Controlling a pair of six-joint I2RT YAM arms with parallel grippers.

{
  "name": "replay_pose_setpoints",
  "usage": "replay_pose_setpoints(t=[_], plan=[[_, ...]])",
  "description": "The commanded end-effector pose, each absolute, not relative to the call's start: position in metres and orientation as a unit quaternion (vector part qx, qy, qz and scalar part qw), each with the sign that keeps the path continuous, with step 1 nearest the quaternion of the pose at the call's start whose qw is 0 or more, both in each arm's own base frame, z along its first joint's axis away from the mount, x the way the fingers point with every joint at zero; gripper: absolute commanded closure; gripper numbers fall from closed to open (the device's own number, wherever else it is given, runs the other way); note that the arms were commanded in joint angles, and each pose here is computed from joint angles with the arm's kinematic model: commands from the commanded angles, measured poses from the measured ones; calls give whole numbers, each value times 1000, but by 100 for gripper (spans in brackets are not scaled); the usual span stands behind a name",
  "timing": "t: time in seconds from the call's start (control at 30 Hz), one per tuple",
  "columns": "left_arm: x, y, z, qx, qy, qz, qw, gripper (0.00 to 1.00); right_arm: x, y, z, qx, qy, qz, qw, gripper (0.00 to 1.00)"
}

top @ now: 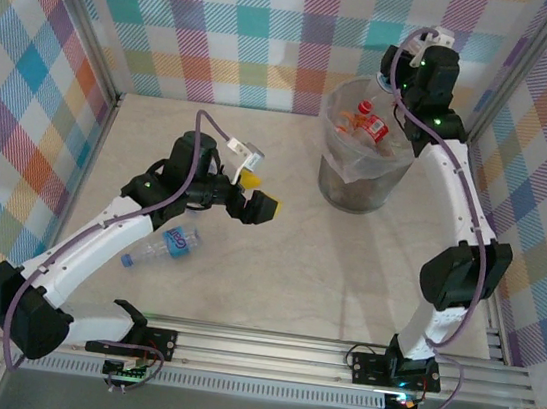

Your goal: Put the plastic bottles in the bin

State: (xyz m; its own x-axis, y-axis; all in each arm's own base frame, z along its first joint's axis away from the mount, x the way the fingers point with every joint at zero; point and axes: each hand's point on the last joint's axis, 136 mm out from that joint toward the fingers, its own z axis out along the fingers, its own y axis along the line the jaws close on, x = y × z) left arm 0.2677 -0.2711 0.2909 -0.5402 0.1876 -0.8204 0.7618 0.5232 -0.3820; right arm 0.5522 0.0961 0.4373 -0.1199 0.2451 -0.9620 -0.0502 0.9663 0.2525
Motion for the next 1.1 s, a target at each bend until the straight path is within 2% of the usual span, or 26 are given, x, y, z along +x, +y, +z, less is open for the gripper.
replay_pose_setpoints(t=[0.0,0.23,0.47,0.73,1.07], plan=[[269,-271,286,311,792,-370,374,0,568,93,441,75,726,104,676,46],[271,-270,284,310,796,-362,373,0,600,98,397,61,762,88,638,45],[272,-269,280,311,800,-356,369,0,601,98,356,33,804,57,590,49],[271,-272,277,314,801,-363,358,0,573,106,307,-17,856,66,513,52],[269,-273,278,317,798,-367,357,0,532,113,285,-54,886,94,451,57]])
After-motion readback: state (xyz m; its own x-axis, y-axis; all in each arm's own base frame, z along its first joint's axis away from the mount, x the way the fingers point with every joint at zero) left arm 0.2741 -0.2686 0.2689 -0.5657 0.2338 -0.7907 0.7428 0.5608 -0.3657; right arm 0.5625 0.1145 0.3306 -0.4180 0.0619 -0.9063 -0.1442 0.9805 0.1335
